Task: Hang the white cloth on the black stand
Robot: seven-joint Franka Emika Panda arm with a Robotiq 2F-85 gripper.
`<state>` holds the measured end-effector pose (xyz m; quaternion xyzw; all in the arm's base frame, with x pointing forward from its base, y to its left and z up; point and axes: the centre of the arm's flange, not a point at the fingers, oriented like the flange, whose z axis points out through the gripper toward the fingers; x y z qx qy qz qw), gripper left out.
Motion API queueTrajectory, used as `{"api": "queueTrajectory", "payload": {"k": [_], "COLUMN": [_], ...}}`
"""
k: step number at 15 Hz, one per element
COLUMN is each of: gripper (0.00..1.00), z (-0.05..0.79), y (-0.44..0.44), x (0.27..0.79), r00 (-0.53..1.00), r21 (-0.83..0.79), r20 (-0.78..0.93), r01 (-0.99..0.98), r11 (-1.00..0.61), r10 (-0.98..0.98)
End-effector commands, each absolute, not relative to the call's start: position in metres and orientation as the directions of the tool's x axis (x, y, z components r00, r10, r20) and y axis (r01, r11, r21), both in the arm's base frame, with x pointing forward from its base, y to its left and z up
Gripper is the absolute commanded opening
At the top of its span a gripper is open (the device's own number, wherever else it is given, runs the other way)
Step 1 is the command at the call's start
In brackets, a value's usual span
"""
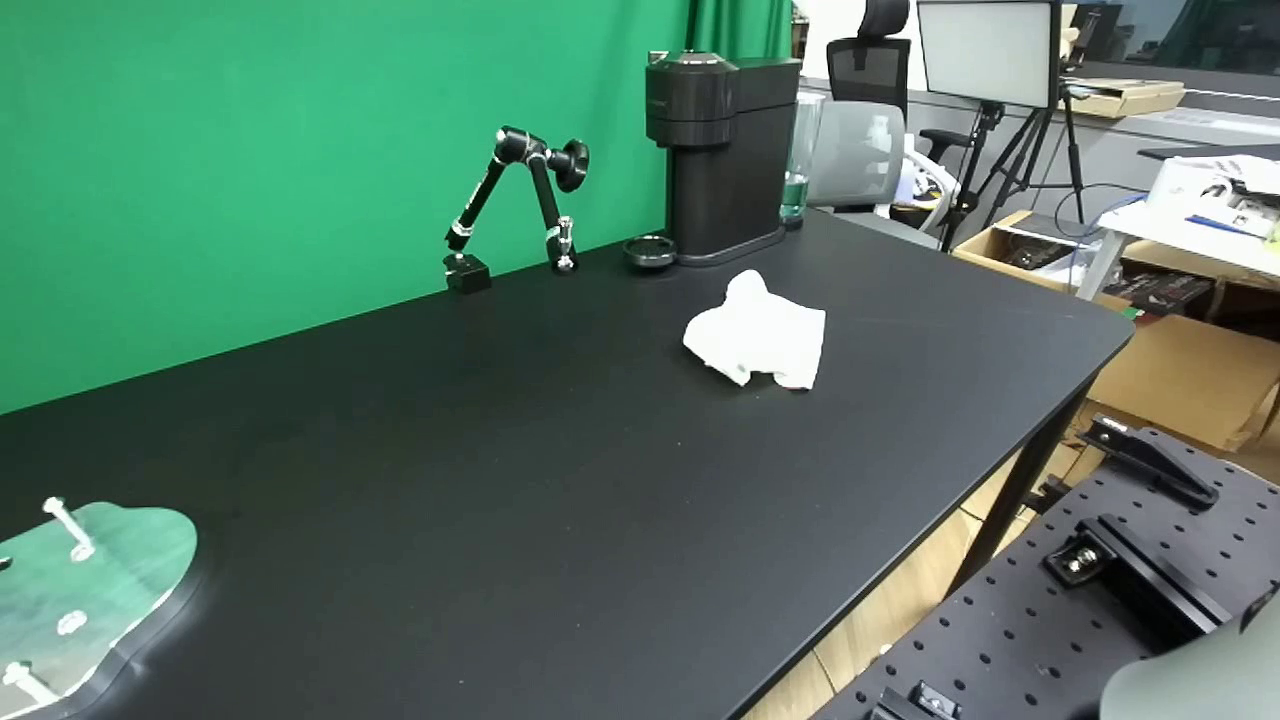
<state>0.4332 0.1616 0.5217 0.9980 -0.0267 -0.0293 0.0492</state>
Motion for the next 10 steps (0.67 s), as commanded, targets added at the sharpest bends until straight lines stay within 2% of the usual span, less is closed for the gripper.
{"api": "queueTrajectory", "payload": {"k": [1,10], "gripper": [1.0,1.0], "z": [0.522,0.457], "y": [0.162,0.079], "x": [0.433,0.468], "r00": [0.997,0.997], "r21": [0.1,0.115], "r20": [-0.056,0.061], "r01": [-0.05,-0.054], "r11": [-0.994,-0.992], "r10": [-0.056,-0.047]}}
